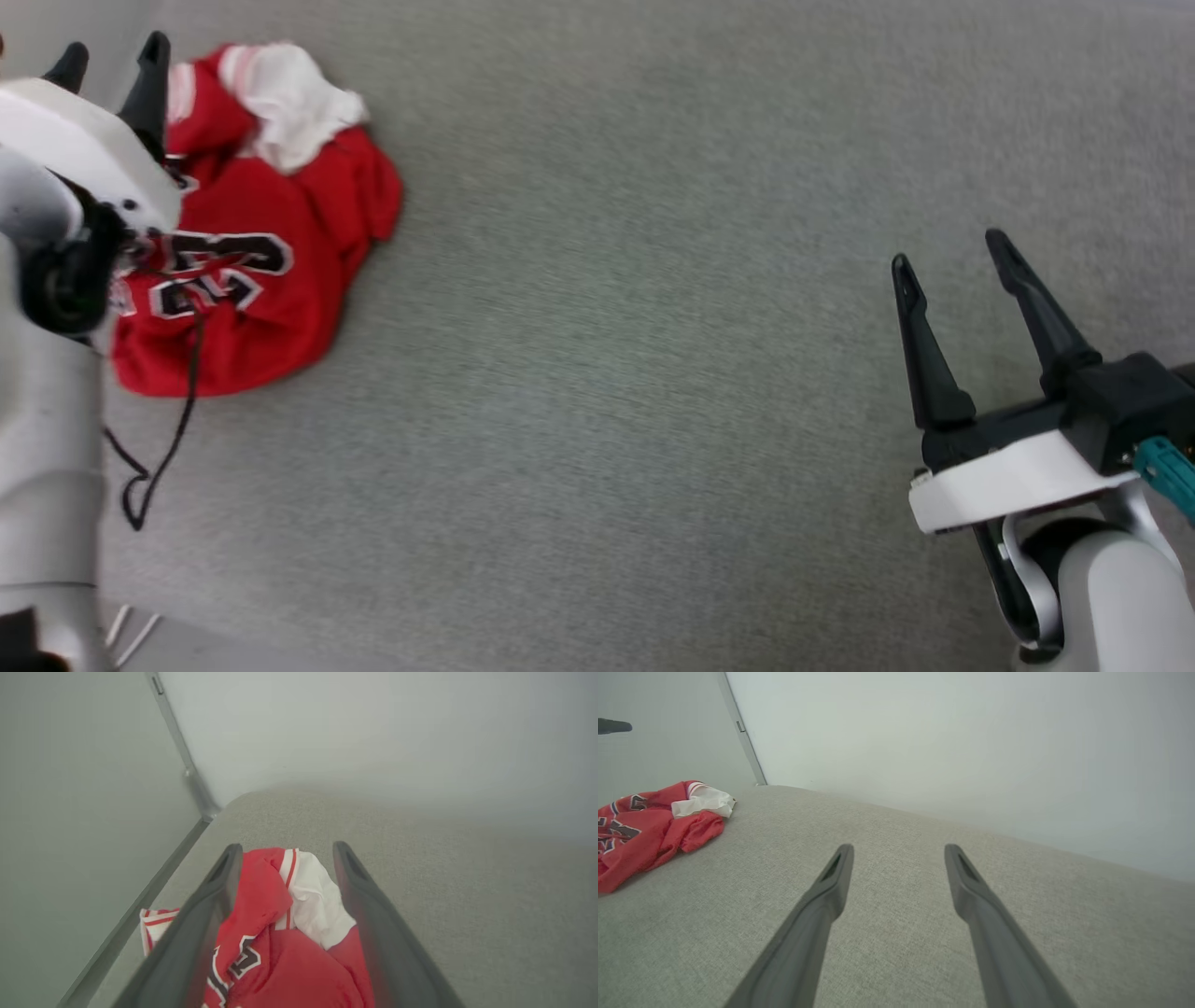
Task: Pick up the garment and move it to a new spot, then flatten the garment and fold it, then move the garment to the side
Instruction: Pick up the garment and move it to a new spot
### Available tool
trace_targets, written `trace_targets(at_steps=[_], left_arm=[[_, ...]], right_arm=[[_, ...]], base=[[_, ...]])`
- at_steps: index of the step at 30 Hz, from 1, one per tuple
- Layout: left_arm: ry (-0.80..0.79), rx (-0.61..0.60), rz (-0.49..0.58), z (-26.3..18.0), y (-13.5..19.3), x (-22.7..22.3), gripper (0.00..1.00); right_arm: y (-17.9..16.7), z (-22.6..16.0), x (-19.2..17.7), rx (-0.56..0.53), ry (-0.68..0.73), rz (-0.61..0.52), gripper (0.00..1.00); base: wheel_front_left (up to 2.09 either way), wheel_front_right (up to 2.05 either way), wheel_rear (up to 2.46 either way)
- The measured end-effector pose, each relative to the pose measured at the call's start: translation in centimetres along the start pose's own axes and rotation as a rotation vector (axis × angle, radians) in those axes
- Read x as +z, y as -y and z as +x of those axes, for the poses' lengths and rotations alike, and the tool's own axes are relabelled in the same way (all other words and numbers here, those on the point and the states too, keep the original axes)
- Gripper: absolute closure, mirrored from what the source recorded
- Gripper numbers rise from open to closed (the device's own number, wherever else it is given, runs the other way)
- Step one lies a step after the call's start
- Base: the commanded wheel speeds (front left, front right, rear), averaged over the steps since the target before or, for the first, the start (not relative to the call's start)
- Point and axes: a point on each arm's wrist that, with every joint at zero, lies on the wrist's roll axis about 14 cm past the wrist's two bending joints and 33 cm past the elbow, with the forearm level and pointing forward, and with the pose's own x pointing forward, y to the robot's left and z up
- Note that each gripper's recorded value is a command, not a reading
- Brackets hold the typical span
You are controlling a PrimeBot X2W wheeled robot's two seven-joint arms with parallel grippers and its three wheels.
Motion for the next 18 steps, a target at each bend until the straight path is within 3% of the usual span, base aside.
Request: trace_targets(at_steps=[7, 11, 18], left_arm=[[-0.424, -0.007, 0.027, 2.8, -1.0, -8.7, 0.0], [-0.63, -0.019, -0.016, 2.8, -0.6, -13.9, 0.0], [-0.79, 0.009, -0.153, 2.8, -0.8, -17.8, 0.0]], right_arm=[[3.3, 0.1, -2.3, -0.075, -0.02, 0.011, 0.0], [4.6, 0.0, -4.2, -0.104, -0.053, 0.016, 0.0], [5.3, 0.4, -5.6, -0.112, -0.07, 0.023, 0.0]], base=[[0.0, 0.0, 0.0], [0.0, 0.0, 0.0], [0.0, 0.0, 0.0]])
